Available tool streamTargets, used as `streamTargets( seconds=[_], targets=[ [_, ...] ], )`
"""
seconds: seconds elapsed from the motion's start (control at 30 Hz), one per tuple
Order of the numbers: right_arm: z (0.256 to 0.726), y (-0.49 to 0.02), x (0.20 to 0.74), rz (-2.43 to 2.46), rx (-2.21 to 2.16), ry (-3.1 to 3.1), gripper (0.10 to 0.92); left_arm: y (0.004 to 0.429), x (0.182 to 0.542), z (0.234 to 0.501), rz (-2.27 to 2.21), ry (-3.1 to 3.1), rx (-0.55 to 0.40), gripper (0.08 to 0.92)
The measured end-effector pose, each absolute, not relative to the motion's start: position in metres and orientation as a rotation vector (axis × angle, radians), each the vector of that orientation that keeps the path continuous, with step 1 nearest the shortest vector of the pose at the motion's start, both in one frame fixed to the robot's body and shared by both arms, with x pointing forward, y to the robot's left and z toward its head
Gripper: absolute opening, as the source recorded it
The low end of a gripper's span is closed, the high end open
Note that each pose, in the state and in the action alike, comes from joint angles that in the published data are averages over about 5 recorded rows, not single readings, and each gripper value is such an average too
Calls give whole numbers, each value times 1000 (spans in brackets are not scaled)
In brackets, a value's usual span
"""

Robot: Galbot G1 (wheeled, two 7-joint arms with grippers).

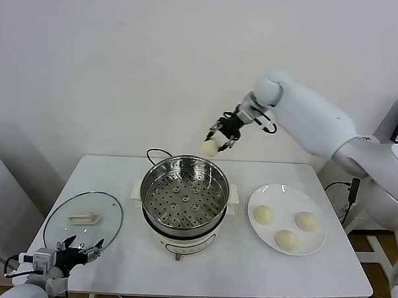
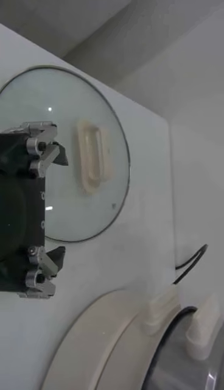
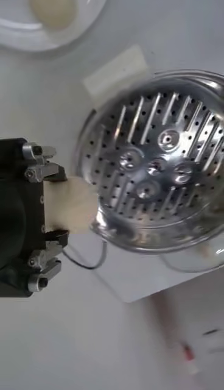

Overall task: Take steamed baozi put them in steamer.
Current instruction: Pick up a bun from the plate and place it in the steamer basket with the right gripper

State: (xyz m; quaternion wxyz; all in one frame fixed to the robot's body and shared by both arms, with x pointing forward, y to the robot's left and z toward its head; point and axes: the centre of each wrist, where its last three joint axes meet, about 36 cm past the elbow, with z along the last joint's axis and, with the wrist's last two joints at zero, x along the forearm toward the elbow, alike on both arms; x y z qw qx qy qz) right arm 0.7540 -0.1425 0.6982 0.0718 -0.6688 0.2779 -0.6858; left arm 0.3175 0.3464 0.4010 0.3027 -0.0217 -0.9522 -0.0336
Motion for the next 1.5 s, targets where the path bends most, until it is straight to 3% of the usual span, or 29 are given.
streamTargets(
  seconds=[0.47, 1.2, 1.3, 1.5],
  targets=[
    [660, -74, 733, -2105, -1995, 503, 501, 347, 318, 401, -92, -2523, -62, 823],
    [602, -49, 717, -2195, -1969, 357, 501, 344, 317, 402, -87, -2528, -70, 823],
    [600, -49, 716, -2195, -1962, 359, 534, 344, 317, 402, -87, -2529, -71, 823],
    [601, -49, 716, -2193, -1953, 367, 692, 344, 317, 402, -87, -2529, -71, 823]
  ],
)
